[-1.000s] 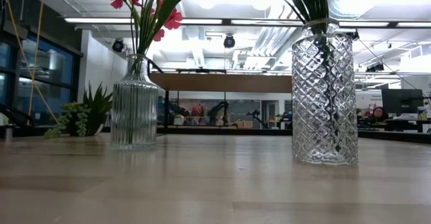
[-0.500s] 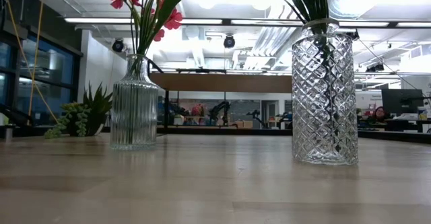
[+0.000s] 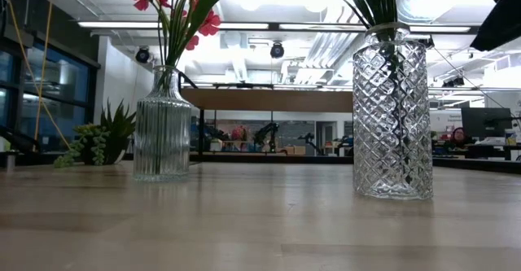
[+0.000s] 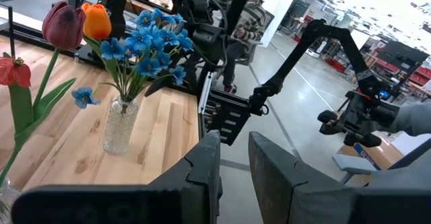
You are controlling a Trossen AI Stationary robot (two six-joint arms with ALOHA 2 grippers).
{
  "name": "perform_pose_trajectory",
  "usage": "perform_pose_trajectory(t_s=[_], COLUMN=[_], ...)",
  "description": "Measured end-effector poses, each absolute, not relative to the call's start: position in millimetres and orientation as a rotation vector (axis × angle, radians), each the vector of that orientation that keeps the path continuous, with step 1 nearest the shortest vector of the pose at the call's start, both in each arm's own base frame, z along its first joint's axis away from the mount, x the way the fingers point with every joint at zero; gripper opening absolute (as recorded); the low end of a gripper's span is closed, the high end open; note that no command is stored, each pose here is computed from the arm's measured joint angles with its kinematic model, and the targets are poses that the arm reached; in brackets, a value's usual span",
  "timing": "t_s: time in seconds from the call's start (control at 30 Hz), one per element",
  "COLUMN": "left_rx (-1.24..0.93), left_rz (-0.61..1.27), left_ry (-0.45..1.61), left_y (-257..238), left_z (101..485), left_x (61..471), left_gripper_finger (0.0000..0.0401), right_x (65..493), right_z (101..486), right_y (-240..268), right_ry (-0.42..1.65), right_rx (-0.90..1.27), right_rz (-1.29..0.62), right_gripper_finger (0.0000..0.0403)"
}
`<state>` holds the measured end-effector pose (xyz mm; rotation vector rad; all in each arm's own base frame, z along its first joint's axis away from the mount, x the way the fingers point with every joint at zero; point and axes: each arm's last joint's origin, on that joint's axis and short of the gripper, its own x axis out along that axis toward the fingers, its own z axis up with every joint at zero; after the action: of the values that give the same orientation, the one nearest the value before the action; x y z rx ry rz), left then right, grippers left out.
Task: Pick and place flowers into a vace then onto a shelf
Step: Put the right transparent vase with flowers on the shelf
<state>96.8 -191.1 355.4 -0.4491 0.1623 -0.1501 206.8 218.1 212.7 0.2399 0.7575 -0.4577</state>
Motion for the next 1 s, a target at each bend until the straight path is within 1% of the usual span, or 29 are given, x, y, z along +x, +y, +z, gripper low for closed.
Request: perform_pose_trajectory(t_s=[0.27,0.37,0.6,0.7,1.0], left_rx=[-0.452,-0.452,-0.451,-0.450,-0.449], left_rz=[-0.148,-0.147,-0.151,-0.151,-0.152], left_ry=[0.159,0.159,0.161,0.161,0.161], left_y=[-191.1,-191.1,-191.2,-191.2,-191.3], left_z=[355.7,355.7,355.7,355.7,355.7], left_x=[96.8,96.8,96.8,96.8,96.7], left_gripper_finger=[0.0113,0.0113,0.0113,0.0113,0.0113], right_x=[207.6,207.9,212.0,215.7,225.5], right_z=[212.3,212.4,212.8,213.4,213.8], right_y=[218.7,218.9,215.8,213.1,205.0], right_ry=[0.777,0.777,0.764,0.750,0.732], right_rx=[0.278,0.284,0.281,0.255,0.251], right_rz=[-0.454,-0.452,-0.464,-0.467,-0.493], right_gripper_finger=[0.0155,0.0169,0.0215,0.0227,0.0232])
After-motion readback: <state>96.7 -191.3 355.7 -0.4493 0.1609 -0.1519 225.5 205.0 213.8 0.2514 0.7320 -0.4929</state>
